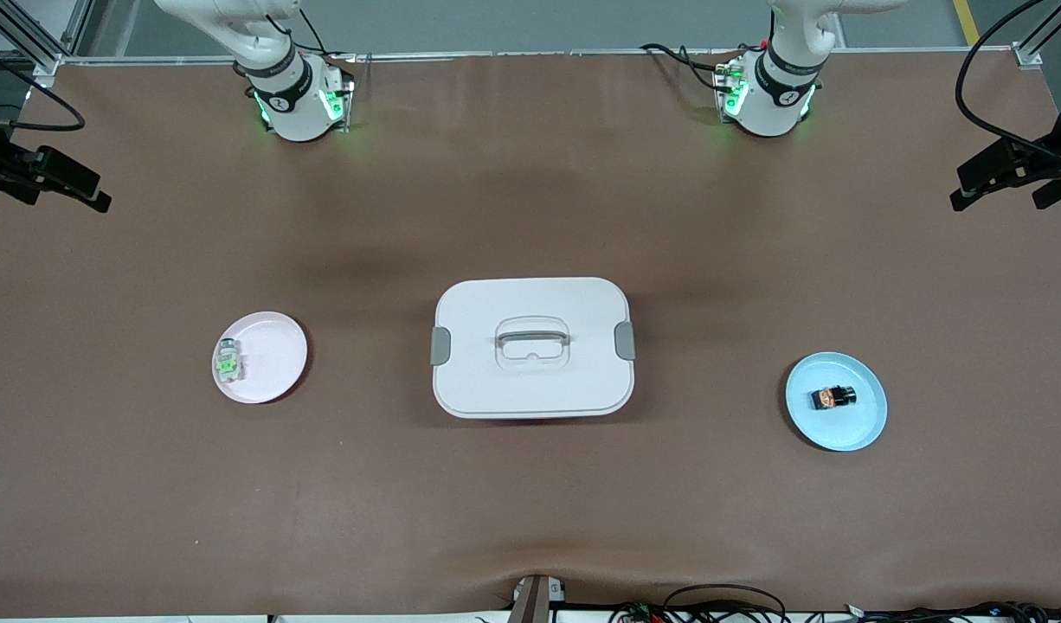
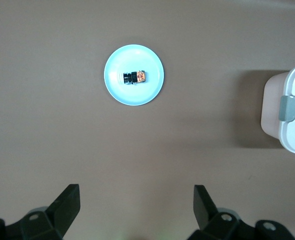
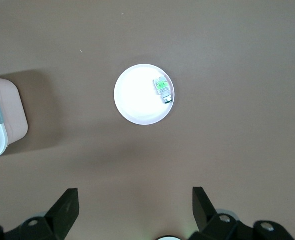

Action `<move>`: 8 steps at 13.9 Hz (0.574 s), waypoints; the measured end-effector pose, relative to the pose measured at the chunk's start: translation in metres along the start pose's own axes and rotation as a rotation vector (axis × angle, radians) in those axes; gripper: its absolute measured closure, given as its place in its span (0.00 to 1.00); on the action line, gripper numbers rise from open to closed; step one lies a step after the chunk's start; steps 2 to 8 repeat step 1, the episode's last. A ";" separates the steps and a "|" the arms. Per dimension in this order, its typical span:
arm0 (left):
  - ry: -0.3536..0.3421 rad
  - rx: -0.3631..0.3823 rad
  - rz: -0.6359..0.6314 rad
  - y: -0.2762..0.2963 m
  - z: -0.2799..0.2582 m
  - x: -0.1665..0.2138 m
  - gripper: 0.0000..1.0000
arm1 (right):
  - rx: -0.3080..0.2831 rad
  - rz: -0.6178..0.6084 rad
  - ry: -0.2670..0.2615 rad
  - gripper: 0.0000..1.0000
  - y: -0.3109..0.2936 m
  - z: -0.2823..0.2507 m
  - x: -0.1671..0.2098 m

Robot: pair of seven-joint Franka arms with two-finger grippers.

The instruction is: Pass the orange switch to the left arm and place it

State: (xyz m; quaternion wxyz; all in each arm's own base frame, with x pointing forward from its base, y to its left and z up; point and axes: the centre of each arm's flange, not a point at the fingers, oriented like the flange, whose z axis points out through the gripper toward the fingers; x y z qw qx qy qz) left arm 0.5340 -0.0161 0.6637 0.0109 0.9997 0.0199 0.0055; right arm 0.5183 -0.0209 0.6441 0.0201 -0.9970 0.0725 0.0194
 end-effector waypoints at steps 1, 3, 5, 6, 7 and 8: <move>-0.001 0.000 -0.005 0.005 0.000 0.000 0.00 | 0.000 0.000 0.000 0.00 0.000 0.000 0.000; -0.001 0.000 -0.005 0.005 0.000 0.000 0.00 | 0.000 0.000 0.000 0.00 0.000 0.000 0.000; -0.001 0.000 -0.005 0.005 0.000 0.000 0.00 | 0.000 0.000 0.000 0.00 0.000 0.000 0.000; -0.001 0.000 -0.005 0.005 0.000 0.000 0.00 | 0.000 0.000 0.000 0.00 0.000 0.000 0.000; -0.001 0.000 -0.005 0.005 0.000 0.000 0.00 | 0.000 0.000 0.000 0.00 0.000 0.000 0.000; -0.001 0.000 -0.005 0.005 0.000 0.000 0.00 | 0.000 0.000 0.000 0.00 0.000 0.000 0.000</move>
